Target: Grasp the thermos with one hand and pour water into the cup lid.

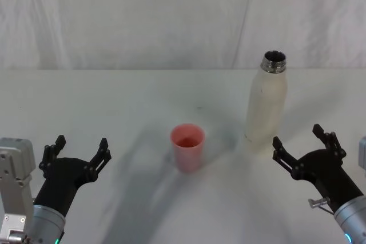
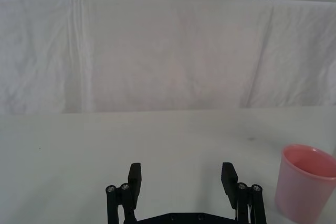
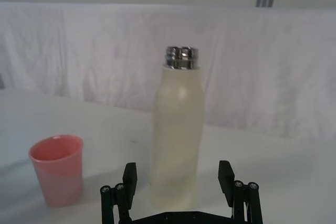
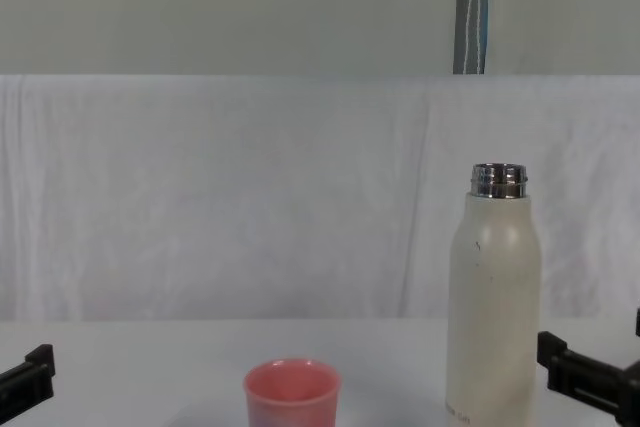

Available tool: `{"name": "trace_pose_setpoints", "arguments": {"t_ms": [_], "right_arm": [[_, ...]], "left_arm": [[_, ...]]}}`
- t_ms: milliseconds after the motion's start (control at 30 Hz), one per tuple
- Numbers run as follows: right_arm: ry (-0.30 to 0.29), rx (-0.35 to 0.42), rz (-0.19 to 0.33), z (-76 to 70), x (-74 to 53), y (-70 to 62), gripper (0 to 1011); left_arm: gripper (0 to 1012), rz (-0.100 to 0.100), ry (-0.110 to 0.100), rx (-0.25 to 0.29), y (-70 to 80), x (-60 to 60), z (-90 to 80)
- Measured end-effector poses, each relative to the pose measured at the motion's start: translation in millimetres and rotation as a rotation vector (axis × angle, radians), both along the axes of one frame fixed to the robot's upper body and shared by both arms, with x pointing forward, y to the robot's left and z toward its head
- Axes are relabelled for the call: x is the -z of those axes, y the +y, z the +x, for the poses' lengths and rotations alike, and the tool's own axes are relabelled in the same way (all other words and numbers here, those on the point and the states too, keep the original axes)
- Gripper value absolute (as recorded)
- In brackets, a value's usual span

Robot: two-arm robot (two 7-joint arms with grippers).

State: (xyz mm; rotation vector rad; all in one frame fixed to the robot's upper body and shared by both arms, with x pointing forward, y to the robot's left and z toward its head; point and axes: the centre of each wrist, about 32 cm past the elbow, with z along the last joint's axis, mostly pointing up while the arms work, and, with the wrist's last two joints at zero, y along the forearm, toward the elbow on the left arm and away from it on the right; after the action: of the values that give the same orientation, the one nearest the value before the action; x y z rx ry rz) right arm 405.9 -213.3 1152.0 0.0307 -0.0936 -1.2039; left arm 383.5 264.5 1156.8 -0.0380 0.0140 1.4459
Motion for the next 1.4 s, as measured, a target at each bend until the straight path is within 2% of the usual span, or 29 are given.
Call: {"name": "trace_pose_setpoints", "arguments": {"t_ms": [300,767,1033,1400], "right_arm": [[-0.020,-0.068,0.006,14.0,-13.7,-5.6,1001],[0.016,-0.103,0.069,35.6,-25.2,-6.7,1001],[0.032,-0.112,0.078,47.5,-23.8,-4.0,1001],[0.041,-0.110,0.055,60.9,-11.8,-1.0,1001]], "left_arm": [[1001,0.000,0.000,0.000,0.0,0.0,0.0],[1001,0.000,0.000,0.000,0.0,0.0,0.0],[1001,0.000,0.000,0.000,0.0,0.0,0.0],[1001,0.000,0.000,0.000,0.0,0.0,0.0]]}}
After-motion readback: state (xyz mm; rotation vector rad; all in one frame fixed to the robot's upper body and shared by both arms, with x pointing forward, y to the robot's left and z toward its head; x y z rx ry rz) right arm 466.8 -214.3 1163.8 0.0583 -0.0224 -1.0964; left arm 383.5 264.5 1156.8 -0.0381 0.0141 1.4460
